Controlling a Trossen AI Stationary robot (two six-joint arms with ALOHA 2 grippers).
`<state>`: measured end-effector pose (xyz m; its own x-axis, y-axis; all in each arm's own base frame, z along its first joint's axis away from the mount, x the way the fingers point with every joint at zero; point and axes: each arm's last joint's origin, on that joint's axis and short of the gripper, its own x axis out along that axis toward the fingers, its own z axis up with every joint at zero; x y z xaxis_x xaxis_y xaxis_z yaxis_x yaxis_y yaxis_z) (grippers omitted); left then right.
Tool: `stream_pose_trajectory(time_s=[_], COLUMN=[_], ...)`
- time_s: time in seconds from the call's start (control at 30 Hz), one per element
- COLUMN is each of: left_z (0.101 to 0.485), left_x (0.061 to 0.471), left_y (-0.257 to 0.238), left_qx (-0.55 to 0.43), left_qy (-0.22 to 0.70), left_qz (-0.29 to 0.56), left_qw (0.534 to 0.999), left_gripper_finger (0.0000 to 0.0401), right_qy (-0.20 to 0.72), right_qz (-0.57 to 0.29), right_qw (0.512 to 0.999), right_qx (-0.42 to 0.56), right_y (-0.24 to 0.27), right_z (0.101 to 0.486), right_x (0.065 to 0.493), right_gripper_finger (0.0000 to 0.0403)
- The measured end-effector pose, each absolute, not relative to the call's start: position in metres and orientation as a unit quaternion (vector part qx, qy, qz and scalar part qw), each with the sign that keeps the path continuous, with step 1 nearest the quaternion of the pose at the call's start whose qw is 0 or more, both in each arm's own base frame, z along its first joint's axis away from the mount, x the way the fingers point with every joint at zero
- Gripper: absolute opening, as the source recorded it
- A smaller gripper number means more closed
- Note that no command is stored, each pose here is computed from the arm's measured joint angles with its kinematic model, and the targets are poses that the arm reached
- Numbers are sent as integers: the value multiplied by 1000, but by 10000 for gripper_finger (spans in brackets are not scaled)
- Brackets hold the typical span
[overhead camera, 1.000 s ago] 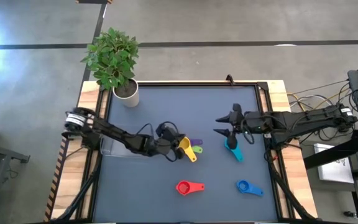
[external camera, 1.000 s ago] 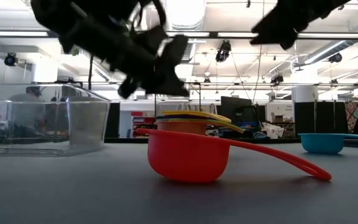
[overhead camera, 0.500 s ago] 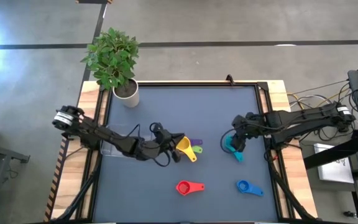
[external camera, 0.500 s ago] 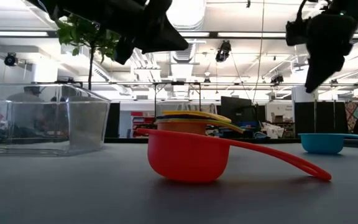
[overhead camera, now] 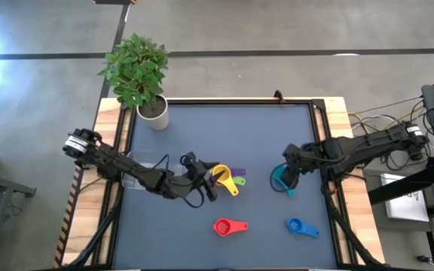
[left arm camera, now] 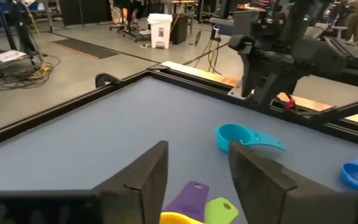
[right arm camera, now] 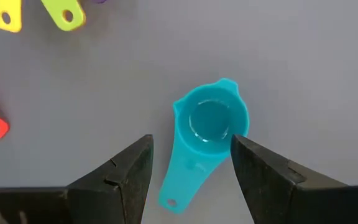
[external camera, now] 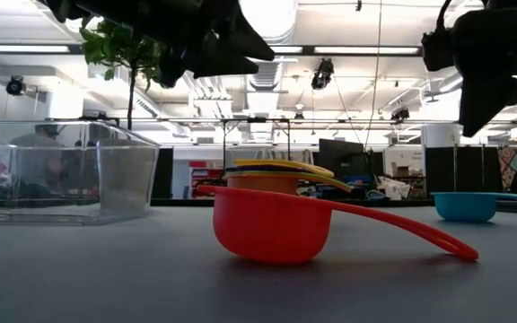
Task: Nest measuring cups in basket
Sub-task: Stack the light blue measuring cup on top of the yellow measuring cup
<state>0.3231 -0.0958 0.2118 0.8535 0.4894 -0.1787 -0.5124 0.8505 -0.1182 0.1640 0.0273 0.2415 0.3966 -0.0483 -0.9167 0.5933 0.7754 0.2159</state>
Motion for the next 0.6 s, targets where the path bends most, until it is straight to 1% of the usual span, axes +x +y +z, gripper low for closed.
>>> stream_pose_trajectory(time_s=[0.1, 0.17, 0.33, 0.47, 0.6], left_z=[211, 211, 212, 220, 214], left_x=[323, 323, 322, 314, 300], left_y=[-96, -96, -96, -98, -97], left_qx=[-78, -76, -66, -56, -51], left_qy=[75, 77, 81, 89, 99], left_qz=[262, 262, 259, 256, 289], left_qw=[959, 959, 960, 961, 951], left_gripper_finger=[172, 178, 181, 180, 180], right_qy=[514, 515, 524, 538, 554], right_qz=[-200, -198, -214, -233, -254], right_qw=[790, 790, 777, 761, 743], right_qx=[268, 268, 275, 278, 278], right_y=[32, 34, 37, 37, 38], right_z=[241, 240, 233, 223, 212], right_x=[163, 162, 162, 164, 165], right_gripper_finger=[216, 231, 288, 334, 362])
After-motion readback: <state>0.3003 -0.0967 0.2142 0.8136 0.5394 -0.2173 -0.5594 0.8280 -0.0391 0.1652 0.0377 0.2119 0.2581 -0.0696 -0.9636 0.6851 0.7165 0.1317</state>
